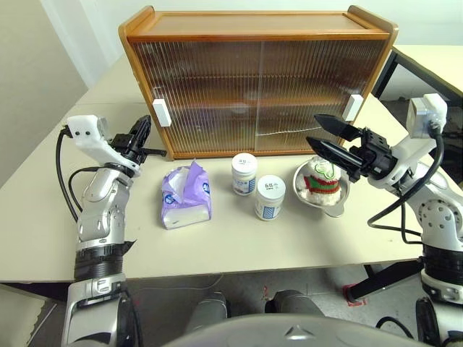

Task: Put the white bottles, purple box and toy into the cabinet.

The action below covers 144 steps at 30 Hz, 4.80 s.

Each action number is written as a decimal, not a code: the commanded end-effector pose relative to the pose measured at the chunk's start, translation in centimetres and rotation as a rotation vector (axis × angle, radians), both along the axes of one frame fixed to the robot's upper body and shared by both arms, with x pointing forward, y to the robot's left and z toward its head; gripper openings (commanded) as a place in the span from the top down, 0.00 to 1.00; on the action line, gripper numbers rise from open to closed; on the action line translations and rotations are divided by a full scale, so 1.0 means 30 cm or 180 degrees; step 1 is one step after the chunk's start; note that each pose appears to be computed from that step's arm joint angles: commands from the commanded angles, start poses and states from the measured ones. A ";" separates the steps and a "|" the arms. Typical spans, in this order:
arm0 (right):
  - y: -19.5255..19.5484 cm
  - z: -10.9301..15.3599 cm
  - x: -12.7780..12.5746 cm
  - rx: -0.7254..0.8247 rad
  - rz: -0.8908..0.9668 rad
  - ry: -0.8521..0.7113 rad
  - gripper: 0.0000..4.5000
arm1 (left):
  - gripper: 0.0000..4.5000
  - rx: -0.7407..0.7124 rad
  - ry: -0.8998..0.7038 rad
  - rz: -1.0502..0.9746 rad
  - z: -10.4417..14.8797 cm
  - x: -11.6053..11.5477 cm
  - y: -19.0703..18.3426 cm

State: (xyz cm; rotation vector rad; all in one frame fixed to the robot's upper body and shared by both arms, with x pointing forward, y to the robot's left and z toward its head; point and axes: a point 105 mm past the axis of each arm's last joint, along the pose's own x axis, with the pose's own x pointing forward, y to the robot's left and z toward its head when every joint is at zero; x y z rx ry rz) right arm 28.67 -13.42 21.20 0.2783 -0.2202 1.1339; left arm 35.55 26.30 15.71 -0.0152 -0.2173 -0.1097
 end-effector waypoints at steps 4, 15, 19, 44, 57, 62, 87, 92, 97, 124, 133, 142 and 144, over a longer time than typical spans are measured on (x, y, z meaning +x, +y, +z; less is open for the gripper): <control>-0.002 0.007 -0.006 -0.0042 -0.0029 -0.0049 0.00 | 1.00 0.0036 0.0058 -0.0076 -0.020 0.020 -0.012; -0.005 0.011 -0.010 -0.0037 -0.0060 -0.0068 0.00 | 1.00 0.0067 0.0027 -0.0263 -0.010 0.047 -0.048; -0.005 0.011 -0.012 -0.0034 -0.0065 -0.0075 0.00 | 1.00 0.0079 0.0018 -0.0270 -0.002 0.050 -0.047; -0.006 0.004 -0.013 -0.0027 -0.0104 -0.0051 0.00 | 1.00 0.0043 -0.0002 -0.1249 0.020 0.100 -0.306; -0.015 0.004 -0.012 -0.0049 -0.0157 -0.0051 0.00 | 1.00 -0.0014 -0.0009 -0.1684 0.023 0.131 -0.445; -0.015 0.004 -0.013 -0.0053 -0.0157 -0.0055 0.00 | 1.00 0.0008 -0.0048 -0.1850 0.039 0.142 -0.502; -0.002 0.011 -0.014 0.0014 -0.0088 -0.0057 0.00 | 1.00 0.0024 -0.0138 -0.2041 0.068 0.137 -0.555; 0.006 0.009 -0.005 0.0005 -0.0011 -0.0039 0.00 | 1.00 0.0003 -0.0212 -0.1886 0.104 0.106 -0.489; 0.013 0.005 0.004 -0.0007 0.0065 -0.0020 0.00 | 0.96 -0.0048 -0.0243 -0.1818 0.145 0.056 -0.430; 0.038 -0.010 0.026 -0.0030 0.0299 0.0052 0.00 | 0.00 -0.0045 0.0599 -0.1436 -0.142 -0.399 -0.098; 0.035 -0.002 0.023 -0.0061 0.0300 0.0045 0.00 | 0.00 -0.0089 0.0811 -0.1381 -0.259 -0.409 -0.120; 0.034 0.003 0.019 -0.0059 0.0272 0.0034 0.00 | 0.00 -0.0086 0.0959 -0.1277 -0.327 -0.419 -0.098; 0.033 0.003 0.019 -0.0059 0.0264 0.0033 0.00 | 0.00 -0.0070 0.0999 -0.1266 -0.339 -0.427 -0.090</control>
